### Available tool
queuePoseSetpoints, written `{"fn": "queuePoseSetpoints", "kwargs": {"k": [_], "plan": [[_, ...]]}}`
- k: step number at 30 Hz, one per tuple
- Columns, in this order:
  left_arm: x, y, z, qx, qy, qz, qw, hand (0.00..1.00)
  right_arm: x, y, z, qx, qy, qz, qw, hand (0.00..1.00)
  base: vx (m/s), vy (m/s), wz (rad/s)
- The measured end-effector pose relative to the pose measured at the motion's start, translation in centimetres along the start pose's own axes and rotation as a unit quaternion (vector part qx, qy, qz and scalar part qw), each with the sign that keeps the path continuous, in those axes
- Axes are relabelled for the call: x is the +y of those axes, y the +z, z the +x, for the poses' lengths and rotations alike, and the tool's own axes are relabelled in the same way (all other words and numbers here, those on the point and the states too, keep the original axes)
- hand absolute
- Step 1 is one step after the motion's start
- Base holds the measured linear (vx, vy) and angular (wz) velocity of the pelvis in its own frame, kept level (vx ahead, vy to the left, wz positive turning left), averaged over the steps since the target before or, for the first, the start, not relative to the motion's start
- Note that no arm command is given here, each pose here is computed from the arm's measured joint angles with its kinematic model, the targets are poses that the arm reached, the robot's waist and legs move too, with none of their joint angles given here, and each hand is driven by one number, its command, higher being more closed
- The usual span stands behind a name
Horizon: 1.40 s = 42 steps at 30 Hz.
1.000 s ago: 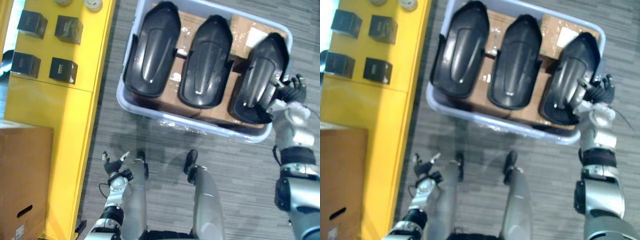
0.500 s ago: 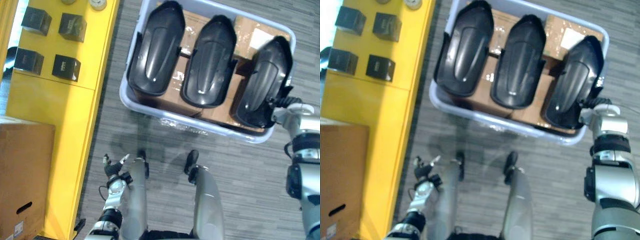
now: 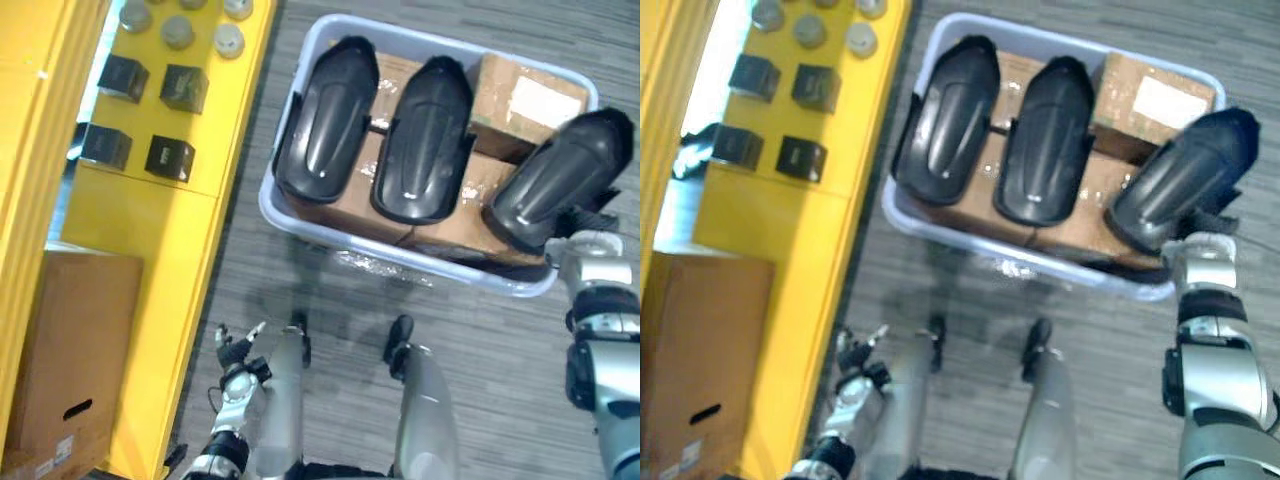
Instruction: Walk over and take plastic housings, then place them on the shelf
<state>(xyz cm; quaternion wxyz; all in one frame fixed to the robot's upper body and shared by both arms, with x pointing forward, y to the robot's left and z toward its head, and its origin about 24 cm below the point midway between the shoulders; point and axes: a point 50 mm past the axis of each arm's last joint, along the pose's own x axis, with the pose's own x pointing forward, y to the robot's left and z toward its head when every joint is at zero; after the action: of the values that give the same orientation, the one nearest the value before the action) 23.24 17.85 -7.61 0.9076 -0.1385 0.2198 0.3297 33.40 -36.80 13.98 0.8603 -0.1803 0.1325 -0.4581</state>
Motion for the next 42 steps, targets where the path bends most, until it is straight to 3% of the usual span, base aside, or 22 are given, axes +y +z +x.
{"fn": "queuePoseSetpoints", "kwargs": {"k": [6,10,15,19,24,26,32,38,42], "plan": [[1.5,2.3,0.1,-0.058,0.037,-0.063,0.996,0.0,-2.4,2.3,-1.9,-0.143,-0.084,0.053,0.985,1.0,0.04,-0.017,-0.05],[1.9,4.2,0.1,-0.111,0.046,-0.066,0.991,0.0,-1.8,1.2,-3.4,-0.163,-0.094,0.069,0.98,1.0,0.09,-0.05,-0.02],[3.0,6.6,-1.6,-0.195,0.041,-0.071,0.977,0.0,-3.2,-3.8,-4.0,-0.145,-0.145,0.028,0.978,1.0,0.11,-0.038,0.08],[3.2,9.1,-3.0,-0.268,0.012,-0.074,0.961,0.0,-3.8,-5.2,-4.9,-0.162,-0.171,-0.005,0.972,1.0,0.12,0.002,0.15],[-0.6,13.2,-5.7,-0.358,-0.169,-0.045,0.917,0.0,-3.9,-1.6,-6.6,-0.275,-0.176,0.02,0.945,1.0,0.05,0.026,0.0],[-3.3,14.2,-7.6,-0.38,-0.281,-0.005,0.881,0.0,-3.7,0.6,-7.6,-0.334,-0.176,0.036,0.925,1.0,0.03,0.039,-0.01],[-8.9,15.0,-10.6,-0.333,-0.499,0.058,0.798,0.0,-2.1,7.1,-11.5,-0.494,-0.148,0.096,0.852,1.0,-0.04,0.033,-0.15],[-12.4,14.0,-12.3,-0.224,-0.621,0.089,0.746,0.0,-1.0,10.6,-15.4,-0.601,-0.115,0.134,0.779,1.0,-0.07,0.013,-0.11],[-13.7,13.3,-12.0,-0.166,-0.643,0.111,0.739,0.0,-0.2,11.2,-16.5,-0.621,-0.089,0.143,0.766,1.0,-0.04,0.007,-0.02]]}}
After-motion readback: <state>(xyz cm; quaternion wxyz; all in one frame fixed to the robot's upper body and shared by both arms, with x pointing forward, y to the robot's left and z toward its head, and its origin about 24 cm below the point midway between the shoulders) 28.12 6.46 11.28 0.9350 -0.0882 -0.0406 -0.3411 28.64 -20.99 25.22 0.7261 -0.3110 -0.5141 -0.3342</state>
